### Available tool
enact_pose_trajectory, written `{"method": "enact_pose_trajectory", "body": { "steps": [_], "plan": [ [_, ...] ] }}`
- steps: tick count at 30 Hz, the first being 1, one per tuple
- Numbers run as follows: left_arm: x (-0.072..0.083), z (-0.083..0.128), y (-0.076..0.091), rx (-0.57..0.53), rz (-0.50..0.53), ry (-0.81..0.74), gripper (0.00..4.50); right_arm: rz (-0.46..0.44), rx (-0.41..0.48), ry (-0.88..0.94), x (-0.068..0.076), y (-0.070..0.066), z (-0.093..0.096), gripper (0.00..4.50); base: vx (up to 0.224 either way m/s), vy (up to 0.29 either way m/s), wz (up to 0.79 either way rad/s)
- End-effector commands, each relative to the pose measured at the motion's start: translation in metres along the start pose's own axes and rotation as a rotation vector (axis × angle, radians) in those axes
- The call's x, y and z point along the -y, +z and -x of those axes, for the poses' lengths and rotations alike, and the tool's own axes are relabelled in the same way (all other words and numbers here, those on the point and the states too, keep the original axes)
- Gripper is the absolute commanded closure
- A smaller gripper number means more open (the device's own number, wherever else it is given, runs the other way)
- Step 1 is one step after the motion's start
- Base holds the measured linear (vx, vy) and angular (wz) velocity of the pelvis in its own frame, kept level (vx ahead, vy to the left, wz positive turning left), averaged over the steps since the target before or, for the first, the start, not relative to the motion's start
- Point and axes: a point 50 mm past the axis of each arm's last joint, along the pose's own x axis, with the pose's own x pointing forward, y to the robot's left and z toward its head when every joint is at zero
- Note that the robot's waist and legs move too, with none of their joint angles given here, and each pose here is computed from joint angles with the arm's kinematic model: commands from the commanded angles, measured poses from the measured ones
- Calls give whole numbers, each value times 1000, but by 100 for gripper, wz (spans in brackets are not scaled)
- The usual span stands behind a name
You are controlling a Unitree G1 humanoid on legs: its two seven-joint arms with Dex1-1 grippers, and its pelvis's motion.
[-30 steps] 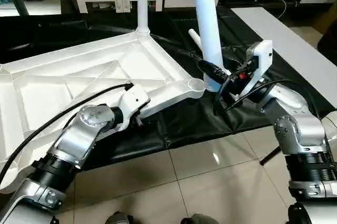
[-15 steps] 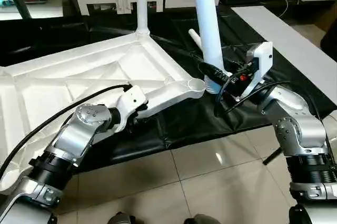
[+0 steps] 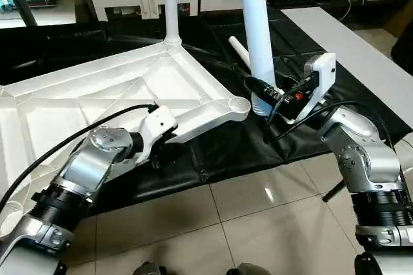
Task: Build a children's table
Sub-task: Insert table leg to table base
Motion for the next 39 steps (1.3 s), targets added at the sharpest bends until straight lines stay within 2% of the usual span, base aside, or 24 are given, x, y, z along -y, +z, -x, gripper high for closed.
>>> {"method": "enact_pose_trajectory", "body": {
  "steps": [1, 9, 12, 22, 24, 25, 26, 27, 31, 34, 38, 39],
  "plan": [
    [0, 5, -15, -59, 22, -9, 373, 12, 26, -2, -1, 6, 2, 250, 0, 0, 0],
    [-2, 18, -31, -90, -31, -31, 444, 8, 29, -3, -1, 5, 2, 250, 0, 0, 0],
    [-8, 31, -43, -128, -38, -13, 444, 2, 33, -6, -1, 5, 2, 250, 0, 0, 0],
    [-10, 44, -52, -148, -56, -22, 444, 1, 31, -5, -1, 3, 2, 250, 0, 0, 0],
    [-13, 56, -67, -222, -73, -31, 444, 5, 29, -6, -1, 4, 2, 250, 0, 0, 0],
    [-13, 57, -69, -230, -75, -32, 444, 5, 29, -6, -1, 4, 2, 250, 0, 0, 0],
    [-14, 71, -85, -303, -81, -44, 444, 10, 28, -9, 0, 4, 3, 250, 0, 0, 0],
    [-14, 71, -85, -303, -81, -44, 444, 10, 28, -9, 0, 4, 3, 250, 0, 0, 0],
    [-13, 96, -105, -355, -86, -63, 444, 10, 26, -13, 1, 4, 3, 250, 0, 0, 0],
    [-16, 100, -109, -370, -93, -38, 444, 5, 26, -14, 0, 3, 3, 250, 0, 0, 0],
    [-18, 102, -105, -345, -111, -24, 444, -15, 31, -9, -1, 3, -1, 250, 0, 0, 0],
    [-18, 102, -105, -345, -111, -24, 416, -15, 31, -9, -1, 3, -1, 250, 0, 0, 0]
  ]
}}
